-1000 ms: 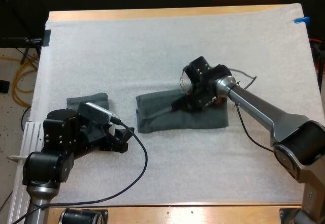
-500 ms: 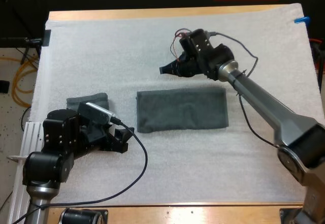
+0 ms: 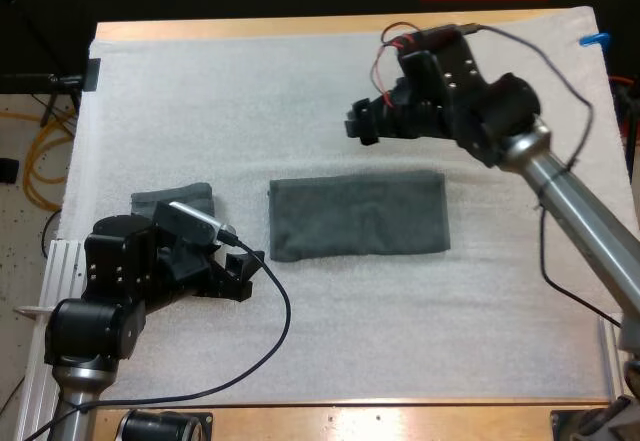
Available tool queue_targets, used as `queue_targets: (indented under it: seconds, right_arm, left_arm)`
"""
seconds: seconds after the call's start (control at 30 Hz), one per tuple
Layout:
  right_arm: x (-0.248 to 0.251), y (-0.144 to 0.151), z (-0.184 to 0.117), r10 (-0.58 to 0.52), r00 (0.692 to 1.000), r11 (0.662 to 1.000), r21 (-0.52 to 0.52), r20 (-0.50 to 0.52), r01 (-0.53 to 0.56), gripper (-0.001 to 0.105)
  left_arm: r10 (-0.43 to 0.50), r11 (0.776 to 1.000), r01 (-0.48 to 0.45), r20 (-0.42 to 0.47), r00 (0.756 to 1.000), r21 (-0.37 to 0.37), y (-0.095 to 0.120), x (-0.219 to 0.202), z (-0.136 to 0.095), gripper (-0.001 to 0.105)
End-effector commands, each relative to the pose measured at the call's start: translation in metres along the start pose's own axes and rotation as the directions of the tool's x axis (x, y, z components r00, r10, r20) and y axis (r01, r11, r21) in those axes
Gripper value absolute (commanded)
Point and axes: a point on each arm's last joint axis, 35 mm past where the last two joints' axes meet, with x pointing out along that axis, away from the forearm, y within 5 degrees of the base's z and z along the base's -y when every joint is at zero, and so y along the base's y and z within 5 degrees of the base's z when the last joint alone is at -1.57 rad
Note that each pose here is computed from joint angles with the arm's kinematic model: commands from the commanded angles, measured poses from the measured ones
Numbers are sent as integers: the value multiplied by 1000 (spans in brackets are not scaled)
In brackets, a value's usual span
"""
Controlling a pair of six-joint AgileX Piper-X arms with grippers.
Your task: Pick towel from pile fold and stack
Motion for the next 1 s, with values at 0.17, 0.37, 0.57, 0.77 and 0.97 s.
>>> queue_targets:
  seconds: [0.17,0.37,0.57,0.77,0.97]
  right_arm:
    - [-43,-26,-11,-104,993,994,22,-55,106,78]
    - [-60,-73,-28,-175,975,976,108,-137,190,78]
    - [-62,-117,-50,-226,951,946,186,-210,266,78]
    - [-44,-153,-93,-162,945,926,286,-285,245,78]
    - [-21,-176,-138,-43,961,899,408,-274,157,78]
  left_arm:
    - [-25,1000,25,-2,1000,3,-2,-1,1,67]
    - [-25,1000,25,-2,1000,3,-2,-1,1,67]
    - [-25,1000,25,-2,1000,3,-2,-1,1,67]
    - [-25,1000,25,-2,1000,3,-2,-1,1,67]
    - [-25,1000,25,-2,1000,3,-2,-1,1,67]
